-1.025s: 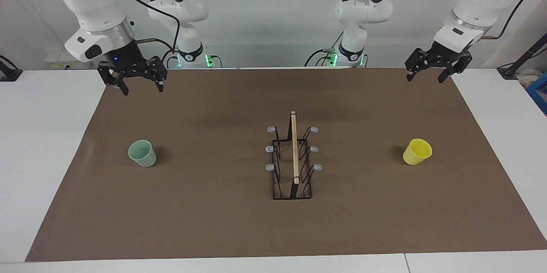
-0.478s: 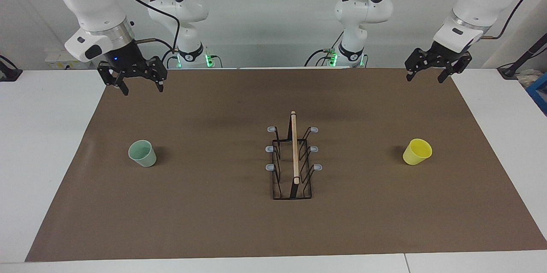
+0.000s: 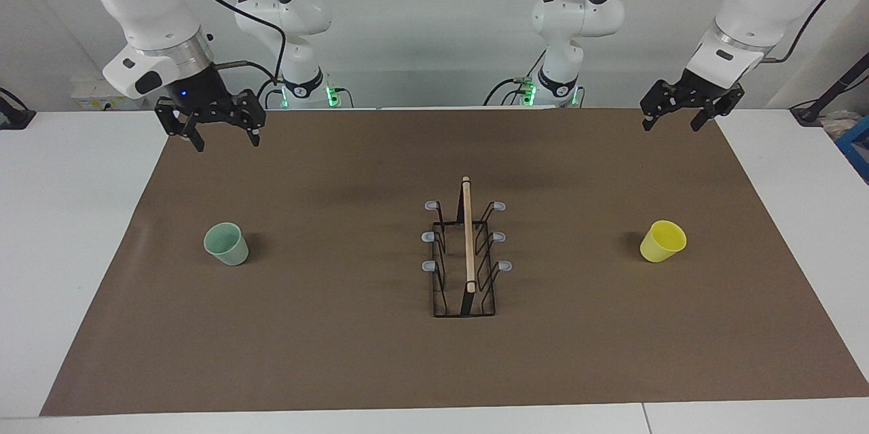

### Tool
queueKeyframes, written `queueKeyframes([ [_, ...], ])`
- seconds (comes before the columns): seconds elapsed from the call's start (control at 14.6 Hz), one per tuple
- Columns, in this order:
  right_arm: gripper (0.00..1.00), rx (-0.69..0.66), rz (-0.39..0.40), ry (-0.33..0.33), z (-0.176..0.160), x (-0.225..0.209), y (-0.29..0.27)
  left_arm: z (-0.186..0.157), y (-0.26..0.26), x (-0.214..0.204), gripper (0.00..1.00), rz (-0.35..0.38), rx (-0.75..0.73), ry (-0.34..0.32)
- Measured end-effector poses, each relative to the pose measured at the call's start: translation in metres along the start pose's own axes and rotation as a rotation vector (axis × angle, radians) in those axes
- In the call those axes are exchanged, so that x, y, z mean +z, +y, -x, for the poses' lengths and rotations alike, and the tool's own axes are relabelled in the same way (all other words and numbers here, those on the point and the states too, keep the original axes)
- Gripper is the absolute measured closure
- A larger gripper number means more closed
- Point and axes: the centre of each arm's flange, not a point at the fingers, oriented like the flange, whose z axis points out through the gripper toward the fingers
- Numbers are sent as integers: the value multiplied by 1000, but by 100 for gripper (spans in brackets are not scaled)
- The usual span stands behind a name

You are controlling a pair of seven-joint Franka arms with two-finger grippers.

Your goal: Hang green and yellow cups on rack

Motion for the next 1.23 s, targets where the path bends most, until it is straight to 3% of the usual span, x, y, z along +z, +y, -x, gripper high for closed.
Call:
queueKeyframes([
  [0.14,0,-18,0,-8,1,0,2,-5,-13,10,0,3,-66,-19],
  [0.41,0,-133,14,-11,2,0,3,-27,-52,49,0,40,-356,-77],
  [0.62,0,-274,98,-47,5,8,10,-50,-81,83,0,61,-558,-129],
  [0.82,0,-491,195,-130,10,29,18,-73,-116,105,0,110,-720,-156],
  [1.23,0,-834,375,-230,8,96,-17,-115,-161,140,0,179,-1040,-200],
])
